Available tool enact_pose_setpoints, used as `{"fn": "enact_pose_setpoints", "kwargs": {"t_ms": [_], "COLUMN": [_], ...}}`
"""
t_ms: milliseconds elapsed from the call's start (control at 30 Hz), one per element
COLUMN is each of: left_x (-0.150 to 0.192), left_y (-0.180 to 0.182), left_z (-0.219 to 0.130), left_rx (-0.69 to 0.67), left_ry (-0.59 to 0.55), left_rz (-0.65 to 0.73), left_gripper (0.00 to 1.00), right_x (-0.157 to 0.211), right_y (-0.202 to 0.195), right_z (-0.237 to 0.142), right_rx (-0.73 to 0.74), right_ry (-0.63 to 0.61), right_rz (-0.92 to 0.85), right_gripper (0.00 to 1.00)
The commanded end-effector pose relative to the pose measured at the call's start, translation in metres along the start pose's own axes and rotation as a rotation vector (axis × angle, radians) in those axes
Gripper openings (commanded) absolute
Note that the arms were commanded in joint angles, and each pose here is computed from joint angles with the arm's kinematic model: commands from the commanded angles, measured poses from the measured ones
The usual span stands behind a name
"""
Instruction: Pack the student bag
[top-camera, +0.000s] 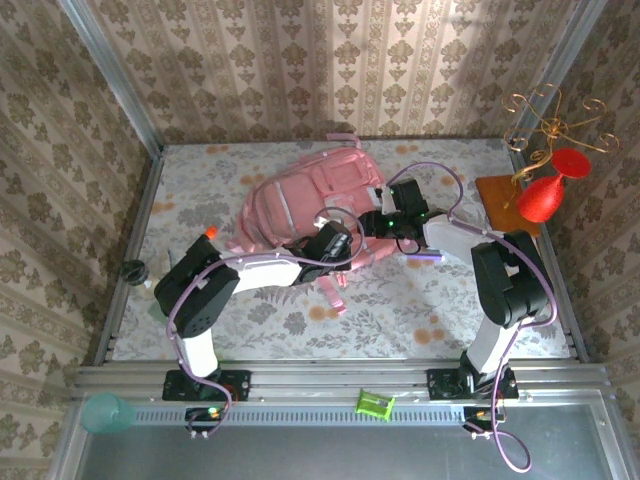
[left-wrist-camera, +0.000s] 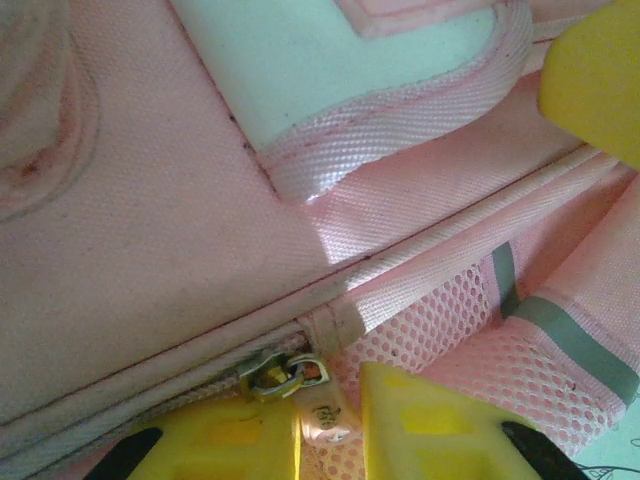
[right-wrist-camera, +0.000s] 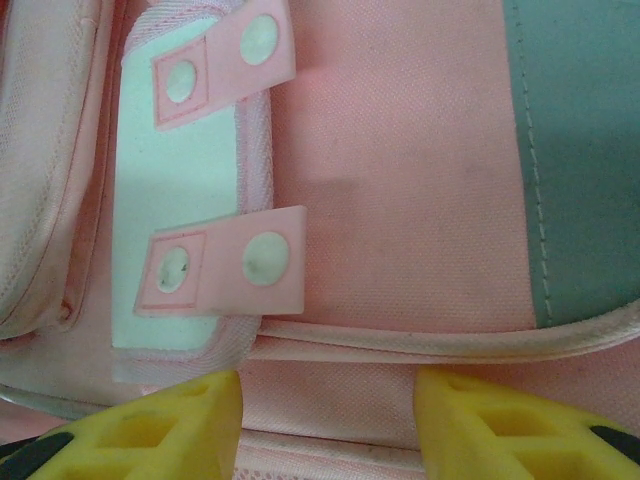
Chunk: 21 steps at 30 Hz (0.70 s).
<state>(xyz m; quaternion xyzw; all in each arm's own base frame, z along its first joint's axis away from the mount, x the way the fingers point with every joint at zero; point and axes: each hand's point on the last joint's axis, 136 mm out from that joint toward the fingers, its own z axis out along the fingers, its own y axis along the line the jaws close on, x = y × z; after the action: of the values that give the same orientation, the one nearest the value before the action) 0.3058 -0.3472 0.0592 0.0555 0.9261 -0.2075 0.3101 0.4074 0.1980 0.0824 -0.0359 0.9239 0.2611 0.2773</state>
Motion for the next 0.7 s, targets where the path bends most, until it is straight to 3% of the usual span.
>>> {"fn": "enact_pose_setpoints", "kwargs": {"t_ms": [0, 367, 667], "left_x": [-0.011, -0.012, -0.013], "left_y": [0.002, -0.002, -0.003], "left_z": [0.002, -0.01, -0.023], "left_rx": [-0.006, 0.024, 0.041], "left_ry": [-0.061, -0.07, -0.071], "left_rz": [-0.021, -0.041, -0.041], "left_gripper": [0.2, 0.06, 0.05], "right_x": [0.015, 0.015, 0.017], "right_y": [-0.008, -0.009, -0.009], "right_z": [0.003, 0.003, 0.003], "right_rx": [0.017, 0.024, 0.023], "right_ry": [0.04, 0.041, 0.047], "right_rz": [0.022, 0.019, 0.02], "right_gripper": [0.49, 0.49, 0.49]}}
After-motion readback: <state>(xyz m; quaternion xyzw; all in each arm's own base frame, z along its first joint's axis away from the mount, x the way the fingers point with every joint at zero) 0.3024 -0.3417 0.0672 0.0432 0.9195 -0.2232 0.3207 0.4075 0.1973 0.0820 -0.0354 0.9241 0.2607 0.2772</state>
